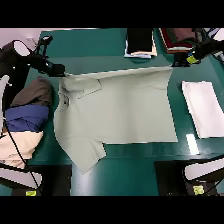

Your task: Fold the shirts.

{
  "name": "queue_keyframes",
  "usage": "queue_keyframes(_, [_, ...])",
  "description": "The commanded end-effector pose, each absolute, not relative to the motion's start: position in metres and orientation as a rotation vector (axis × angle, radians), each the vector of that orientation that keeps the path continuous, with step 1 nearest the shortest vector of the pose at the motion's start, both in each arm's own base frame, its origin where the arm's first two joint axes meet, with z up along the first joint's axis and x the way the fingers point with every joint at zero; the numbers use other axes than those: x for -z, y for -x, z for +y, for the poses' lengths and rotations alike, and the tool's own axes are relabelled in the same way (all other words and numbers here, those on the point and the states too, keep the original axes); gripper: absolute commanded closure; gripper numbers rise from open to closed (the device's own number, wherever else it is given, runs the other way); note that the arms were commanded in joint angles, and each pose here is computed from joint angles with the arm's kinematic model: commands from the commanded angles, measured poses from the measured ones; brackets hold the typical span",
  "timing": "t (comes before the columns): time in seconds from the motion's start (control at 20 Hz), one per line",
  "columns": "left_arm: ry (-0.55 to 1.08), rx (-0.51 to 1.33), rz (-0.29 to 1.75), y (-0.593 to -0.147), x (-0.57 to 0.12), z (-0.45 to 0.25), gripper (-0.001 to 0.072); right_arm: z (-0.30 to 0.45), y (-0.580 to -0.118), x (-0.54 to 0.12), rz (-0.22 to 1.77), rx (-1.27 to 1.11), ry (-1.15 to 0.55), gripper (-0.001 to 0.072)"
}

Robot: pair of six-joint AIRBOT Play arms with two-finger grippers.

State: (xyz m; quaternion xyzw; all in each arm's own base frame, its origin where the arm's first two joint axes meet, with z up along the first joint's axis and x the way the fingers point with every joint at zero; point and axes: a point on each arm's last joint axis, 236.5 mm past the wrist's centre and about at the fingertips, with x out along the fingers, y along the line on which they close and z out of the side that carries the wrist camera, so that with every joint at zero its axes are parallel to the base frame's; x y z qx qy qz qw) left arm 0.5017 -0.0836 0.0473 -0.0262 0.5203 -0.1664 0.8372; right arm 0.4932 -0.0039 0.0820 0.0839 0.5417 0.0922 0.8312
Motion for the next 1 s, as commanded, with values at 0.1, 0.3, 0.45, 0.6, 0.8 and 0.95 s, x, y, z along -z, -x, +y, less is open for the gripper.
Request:
queue_keyframes(0.1, [0.067,0.401,1.280,-0.462,-0.015,-0.084,0.0680,-0.027,-0.447,-0.038,1.282,-0.128,-0.131,0.0695])
queue_keyframes(0.3, [0.152,0.423,1.400,-0.429,0.031,-0.095,0.0681,-0.012,-0.424,0.001,1.343,-0.139,-0.130,0.0695])
queue_keyframes(0.45, [0.170,0.420,1.480,-0.406,0.056,-0.094,0.0680,-0.002,-0.409,0.019,1.398,-0.158,-0.129,0.0694])
queue_keyframes(0.6, [0.174,0.422,1.503,-0.399,0.060,-0.094,0.0680,0.001,-0.407,0.023,1.403,-0.160,-0.131,0.0693])
queue_keyframes(0.8, [0.215,0.367,1.464,-0.404,0.039,-0.093,0.0207,0.009,-0.414,0.001,1.380,-0.184,-0.236,0.0365])
queue_keyframes(0.95, [0.132,0.326,1.349,-0.404,-0.009,-0.077,0.0209,0.000,-0.394,-0.019,1.391,-0.193,-0.252,0.0366])
